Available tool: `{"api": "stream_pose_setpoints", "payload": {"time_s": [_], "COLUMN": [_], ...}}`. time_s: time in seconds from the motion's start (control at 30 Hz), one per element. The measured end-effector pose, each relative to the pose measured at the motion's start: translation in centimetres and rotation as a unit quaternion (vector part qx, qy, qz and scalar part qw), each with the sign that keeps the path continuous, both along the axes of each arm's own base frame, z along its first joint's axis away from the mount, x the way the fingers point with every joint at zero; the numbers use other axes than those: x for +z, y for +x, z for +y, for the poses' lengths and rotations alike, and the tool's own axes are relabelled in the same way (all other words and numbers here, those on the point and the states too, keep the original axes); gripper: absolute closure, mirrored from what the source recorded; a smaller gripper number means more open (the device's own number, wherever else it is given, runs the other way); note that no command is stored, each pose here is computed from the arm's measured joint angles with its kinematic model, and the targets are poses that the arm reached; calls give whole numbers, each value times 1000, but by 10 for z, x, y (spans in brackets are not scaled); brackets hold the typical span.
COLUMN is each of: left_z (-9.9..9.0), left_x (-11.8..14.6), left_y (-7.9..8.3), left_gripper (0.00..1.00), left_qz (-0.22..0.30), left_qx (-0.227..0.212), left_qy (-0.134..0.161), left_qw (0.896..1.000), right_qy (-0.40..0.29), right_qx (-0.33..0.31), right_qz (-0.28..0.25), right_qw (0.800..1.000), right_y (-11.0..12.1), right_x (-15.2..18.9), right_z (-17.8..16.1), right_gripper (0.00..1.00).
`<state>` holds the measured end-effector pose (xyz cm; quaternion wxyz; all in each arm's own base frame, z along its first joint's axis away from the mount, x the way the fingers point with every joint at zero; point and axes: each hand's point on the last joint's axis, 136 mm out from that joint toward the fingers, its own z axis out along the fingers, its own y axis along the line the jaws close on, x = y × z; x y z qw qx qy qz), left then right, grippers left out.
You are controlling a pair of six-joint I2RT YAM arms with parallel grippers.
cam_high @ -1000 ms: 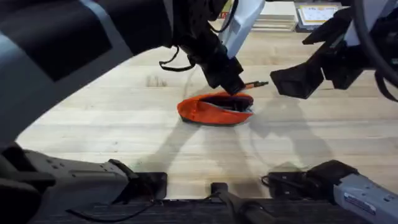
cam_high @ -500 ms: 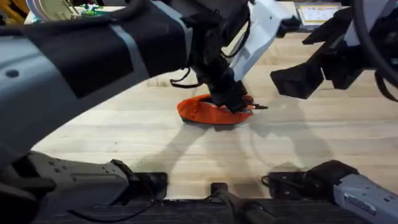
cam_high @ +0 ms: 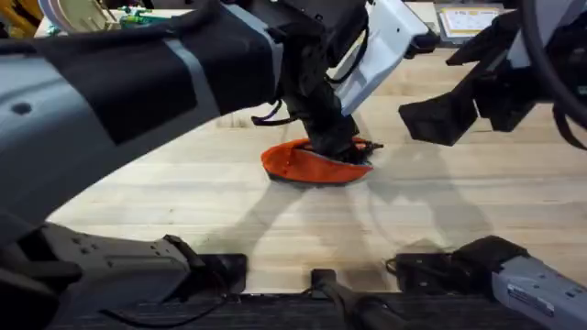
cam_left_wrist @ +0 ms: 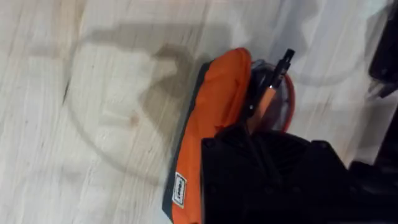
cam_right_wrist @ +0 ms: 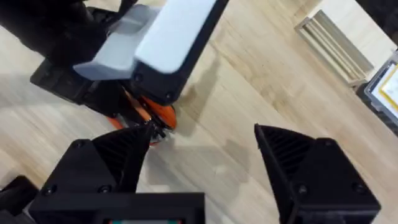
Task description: Unzip the bag, pick up the pens from the table one at a time and place them inside, then zip the bag closed.
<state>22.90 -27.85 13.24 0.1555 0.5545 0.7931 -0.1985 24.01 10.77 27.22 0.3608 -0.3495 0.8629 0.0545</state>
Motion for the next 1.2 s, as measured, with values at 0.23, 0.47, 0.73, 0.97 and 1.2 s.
{"api": "stream_pose_setpoints", "payload": {"time_s": [0.23,0.47,0.73,0.97,1.2], "left_z": [9,23,28,30,31], "left_x": [-15,-36,-38,-39,-39], "left_y": [-2,-9,2,5,5], "left_gripper": [956,957,957,98,6], "left_qz": [1,10,-18,-28,-28], "left_qx": [6,11,22,24,27], "left_qy": [22,53,71,80,81], "left_qw": [1000,998,997,996,996], "right_qy": [0,0,2,2,2], "right_qx": [0,0,0,0,0], "right_qz": [0,0,-7,-7,-7], "right_qw": [1000,1000,1000,1000,1000], "right_y": [0,0,3,3,3], "right_x": [0,0,3,3,3], "right_z": [0,0,1,1,1], "right_gripper": [3,3,4,4,3]}}
